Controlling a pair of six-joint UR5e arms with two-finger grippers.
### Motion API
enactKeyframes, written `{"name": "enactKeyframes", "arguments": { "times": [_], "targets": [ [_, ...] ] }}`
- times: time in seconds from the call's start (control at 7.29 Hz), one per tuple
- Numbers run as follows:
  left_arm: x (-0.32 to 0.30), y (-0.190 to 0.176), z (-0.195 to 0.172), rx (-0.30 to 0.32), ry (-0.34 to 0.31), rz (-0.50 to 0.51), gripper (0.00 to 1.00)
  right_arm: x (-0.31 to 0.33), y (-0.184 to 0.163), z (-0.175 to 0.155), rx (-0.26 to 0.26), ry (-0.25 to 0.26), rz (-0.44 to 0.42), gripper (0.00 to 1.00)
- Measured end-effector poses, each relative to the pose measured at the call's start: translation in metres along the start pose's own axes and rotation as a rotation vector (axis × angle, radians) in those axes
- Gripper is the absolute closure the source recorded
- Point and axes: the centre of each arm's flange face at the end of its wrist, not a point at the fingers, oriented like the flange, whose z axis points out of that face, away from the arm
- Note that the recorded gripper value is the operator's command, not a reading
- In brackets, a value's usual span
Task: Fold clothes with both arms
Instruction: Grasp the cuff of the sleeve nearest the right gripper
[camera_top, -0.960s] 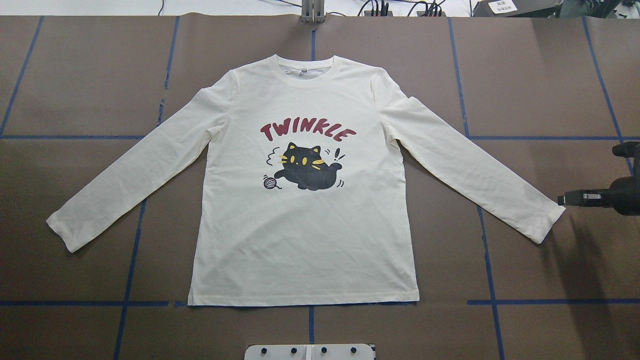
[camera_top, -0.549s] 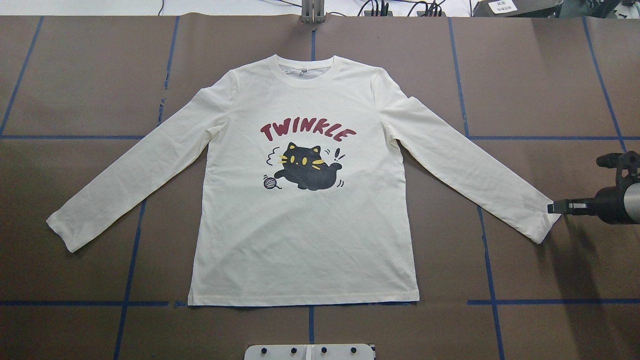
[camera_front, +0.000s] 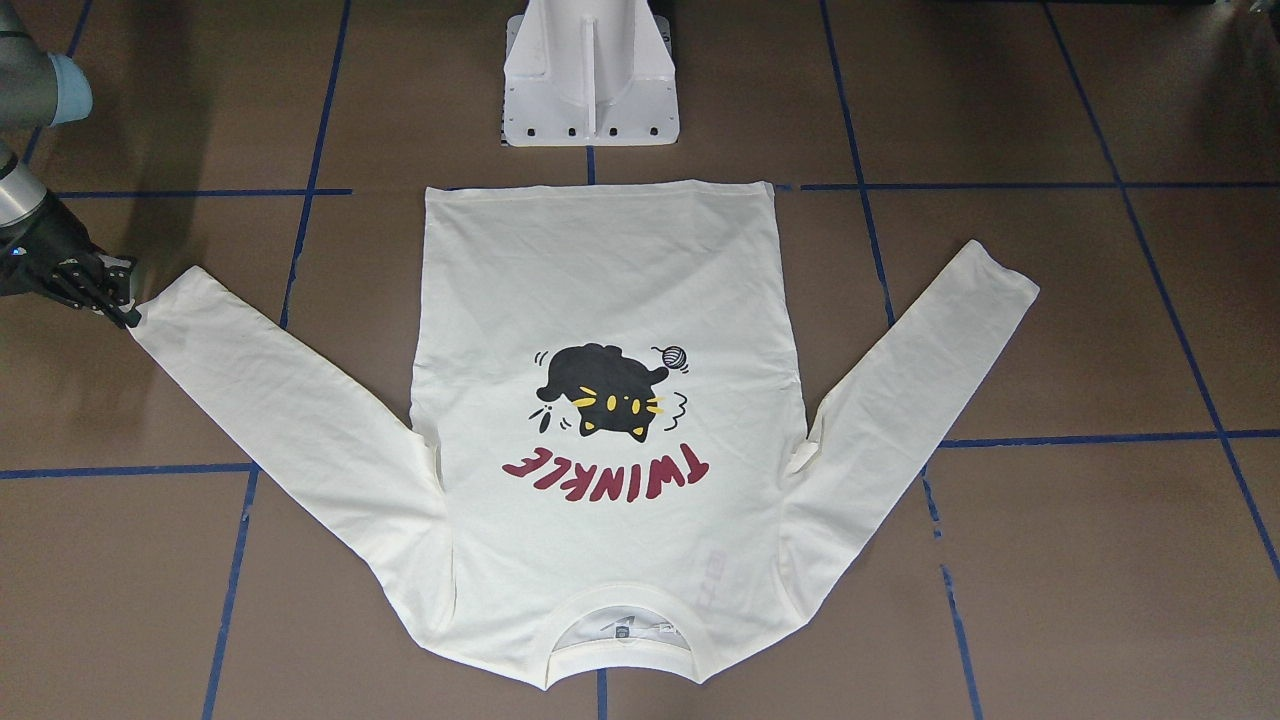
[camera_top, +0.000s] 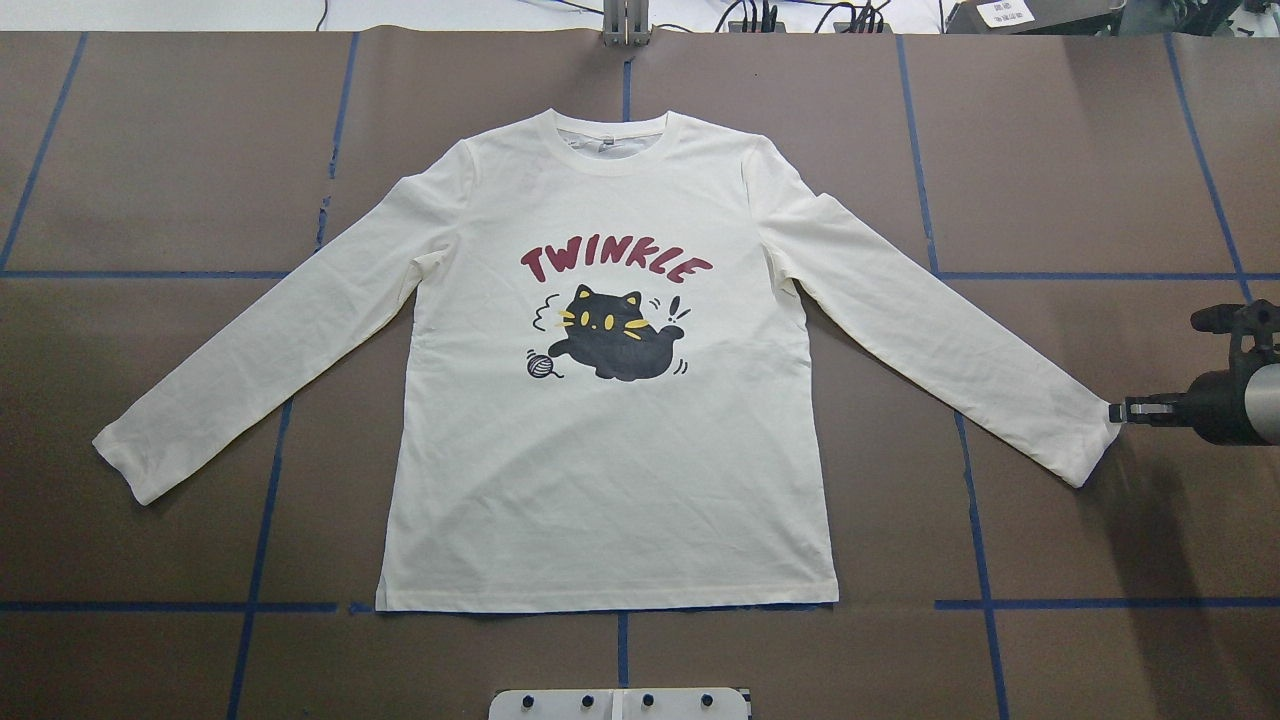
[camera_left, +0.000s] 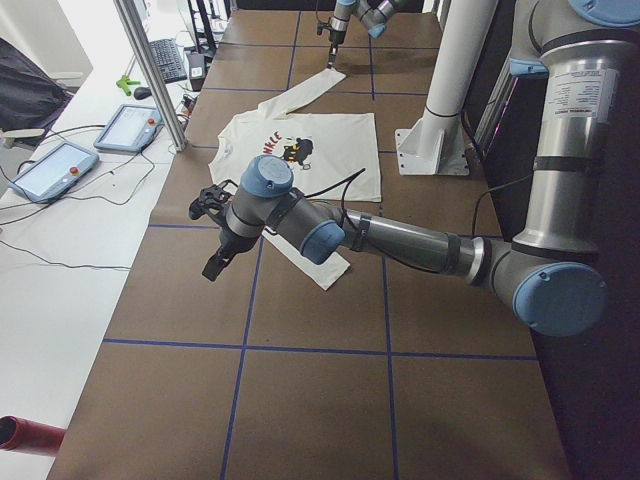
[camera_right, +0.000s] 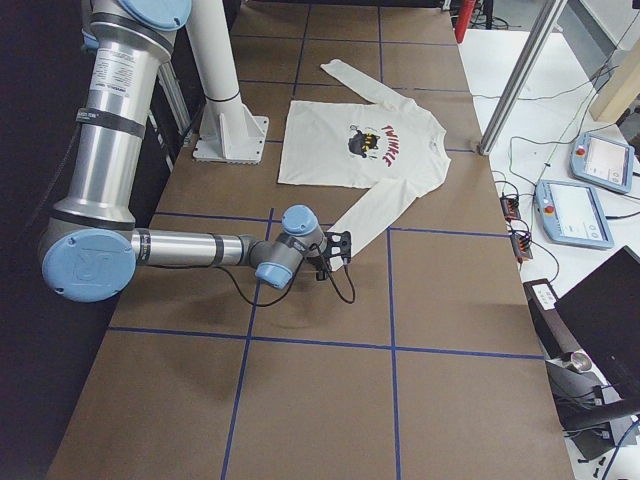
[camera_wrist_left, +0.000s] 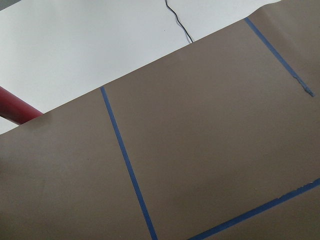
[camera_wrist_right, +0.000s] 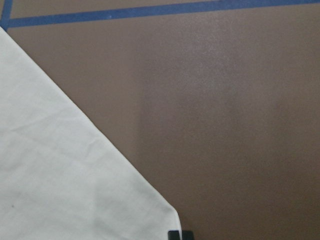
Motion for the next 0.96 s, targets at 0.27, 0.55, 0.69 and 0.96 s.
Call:
{"name": "enactKeyframes", "arguments": {
  "times": [0.27,0.55,0.69,0.96],
  "targets": [
    [0.000,-0.001,0.000,0.000,0.000,-0.001,0.00,-0.016,-0.010,-0.016,0.009,-0.015,0.000,1.00],
    [0.000,-0.001,0.000,-0.002,0.000,-0.003,0.00,-0.075,-0.047,-0.049,0.012,0.004,0.031,1.00],
    [0.000,-0.002,0.000,-0.003,0.000,-0.003,0.00,-0.124,-0.077,-0.062,0.016,0.019,0.045,1.00],
    [0.000,-0.002,0.001,-0.006,0.000,-0.004,0.00,-0.243,-0.149,-0.082,0.033,0.067,0.065,1.00]
  ]
}}
